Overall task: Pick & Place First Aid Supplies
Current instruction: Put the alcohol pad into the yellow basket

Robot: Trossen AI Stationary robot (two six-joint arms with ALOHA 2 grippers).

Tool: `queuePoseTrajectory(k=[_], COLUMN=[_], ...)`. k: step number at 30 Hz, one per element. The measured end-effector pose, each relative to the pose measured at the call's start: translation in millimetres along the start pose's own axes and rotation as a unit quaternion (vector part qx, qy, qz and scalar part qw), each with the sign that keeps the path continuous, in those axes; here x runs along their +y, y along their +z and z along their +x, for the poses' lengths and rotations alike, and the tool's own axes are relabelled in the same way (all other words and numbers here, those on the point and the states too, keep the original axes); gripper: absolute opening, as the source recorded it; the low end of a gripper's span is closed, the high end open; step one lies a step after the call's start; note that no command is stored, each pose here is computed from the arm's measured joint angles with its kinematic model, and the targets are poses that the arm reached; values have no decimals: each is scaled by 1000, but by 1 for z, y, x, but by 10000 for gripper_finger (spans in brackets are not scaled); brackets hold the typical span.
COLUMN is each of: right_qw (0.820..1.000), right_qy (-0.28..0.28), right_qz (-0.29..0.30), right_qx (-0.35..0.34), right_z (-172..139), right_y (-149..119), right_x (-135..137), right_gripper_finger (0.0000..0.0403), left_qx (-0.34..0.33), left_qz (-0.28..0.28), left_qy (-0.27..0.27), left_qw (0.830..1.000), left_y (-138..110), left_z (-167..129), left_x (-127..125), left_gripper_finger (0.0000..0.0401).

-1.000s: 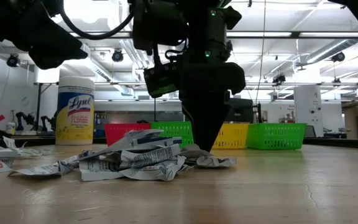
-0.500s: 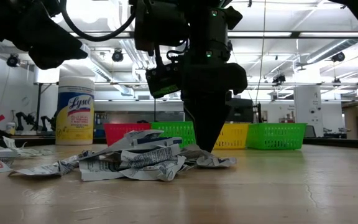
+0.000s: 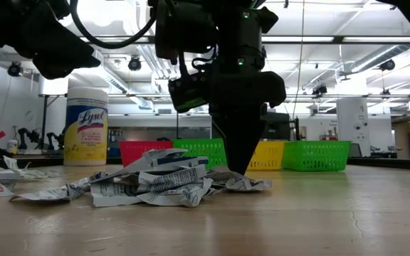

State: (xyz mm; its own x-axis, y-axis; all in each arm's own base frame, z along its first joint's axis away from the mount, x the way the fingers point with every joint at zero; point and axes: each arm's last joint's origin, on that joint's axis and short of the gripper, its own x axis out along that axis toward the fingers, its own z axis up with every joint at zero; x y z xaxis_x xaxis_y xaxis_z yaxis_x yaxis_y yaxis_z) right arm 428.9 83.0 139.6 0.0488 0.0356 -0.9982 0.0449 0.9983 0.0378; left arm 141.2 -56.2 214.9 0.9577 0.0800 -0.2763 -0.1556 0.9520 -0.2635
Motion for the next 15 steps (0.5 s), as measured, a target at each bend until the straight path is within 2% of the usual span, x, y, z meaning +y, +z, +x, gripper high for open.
queuePoseTrajectory(k=[15], right_qw=[1000], right_qy=[-6], right_qz=[2], right_qx=[27], right_z=[-22], right_y=[-11], right_x=[-5], right_gripper_finger=[60], left_qx=[0], left_qz=[1], left_qy=[0], left_qw=[1000], left_y=[0], left_z=[0], left_x=[0], left_gripper_finger=[131])
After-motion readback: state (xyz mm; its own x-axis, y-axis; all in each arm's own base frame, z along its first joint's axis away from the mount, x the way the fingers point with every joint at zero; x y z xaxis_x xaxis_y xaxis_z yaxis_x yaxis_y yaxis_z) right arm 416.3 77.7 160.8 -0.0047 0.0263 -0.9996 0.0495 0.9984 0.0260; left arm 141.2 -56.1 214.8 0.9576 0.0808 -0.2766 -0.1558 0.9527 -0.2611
